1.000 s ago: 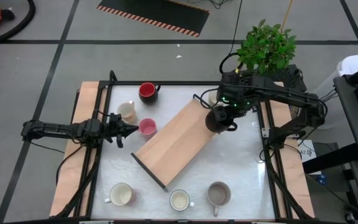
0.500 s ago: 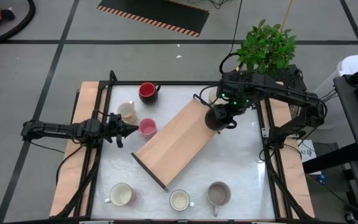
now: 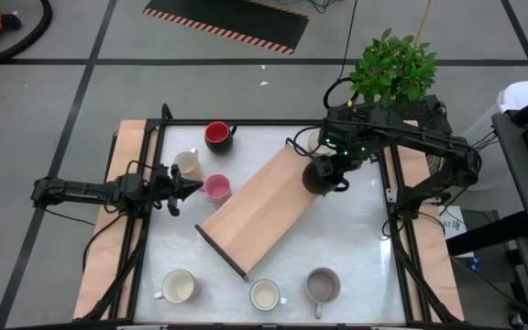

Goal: Place coffee mugs
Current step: Put the right black mug on top of the shelf

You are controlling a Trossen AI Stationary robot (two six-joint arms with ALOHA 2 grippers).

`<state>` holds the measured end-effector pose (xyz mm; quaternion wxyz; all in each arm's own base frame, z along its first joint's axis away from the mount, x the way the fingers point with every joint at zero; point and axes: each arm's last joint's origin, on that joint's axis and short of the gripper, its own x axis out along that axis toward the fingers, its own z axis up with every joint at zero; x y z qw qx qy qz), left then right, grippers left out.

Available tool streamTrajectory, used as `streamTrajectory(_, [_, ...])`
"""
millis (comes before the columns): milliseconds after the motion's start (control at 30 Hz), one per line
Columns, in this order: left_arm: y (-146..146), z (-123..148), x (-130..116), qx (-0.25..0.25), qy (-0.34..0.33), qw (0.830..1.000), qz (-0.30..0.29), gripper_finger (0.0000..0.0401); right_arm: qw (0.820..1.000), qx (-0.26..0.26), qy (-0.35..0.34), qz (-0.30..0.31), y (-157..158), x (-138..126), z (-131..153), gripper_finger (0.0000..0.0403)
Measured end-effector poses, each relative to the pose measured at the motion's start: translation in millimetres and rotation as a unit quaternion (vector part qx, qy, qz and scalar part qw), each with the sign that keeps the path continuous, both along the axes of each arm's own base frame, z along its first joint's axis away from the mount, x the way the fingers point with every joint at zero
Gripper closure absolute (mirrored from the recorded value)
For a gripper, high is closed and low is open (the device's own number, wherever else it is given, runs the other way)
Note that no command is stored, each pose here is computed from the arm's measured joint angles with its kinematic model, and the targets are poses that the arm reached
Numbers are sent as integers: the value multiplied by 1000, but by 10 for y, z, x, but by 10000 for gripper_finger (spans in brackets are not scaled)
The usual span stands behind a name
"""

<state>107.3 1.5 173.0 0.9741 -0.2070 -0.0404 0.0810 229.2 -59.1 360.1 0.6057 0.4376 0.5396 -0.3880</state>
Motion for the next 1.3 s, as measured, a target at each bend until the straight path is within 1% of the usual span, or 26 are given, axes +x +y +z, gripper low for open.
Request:
streamTrajectory(100, [0, 12, -1, 1, -6, 1000, 0, 400, 1000, 15, 13, 0, 8, -1, -69, 394])
streamTrajectory(267, [0, 11, -1, -4, -7, 1000, 0, 400, 1000, 16, 14, -2, 10, -4, -85, 392])
streamTrajectory(600, [0, 7, 0, -4, -5, 1000, 0, 400, 1000, 3, 17, -8, -1, 1, -92, 351])
streamTrajectory(967, [0, 7, 0, -4, -5, 1000, 0, 400, 1000, 0, 1, -18, -9, 33, -90, 331])
streamTrajectory(1133, [5, 7, -1, -5, -5, 1000, 9, 400, 1000, -1, -8, -26, -8, 51, -88, 330])
streamTrajectory(1300, [5, 7, -1, -5, -5, 1000, 9, 400, 999, -4, -31, -39, -19, 95, -81, 330])
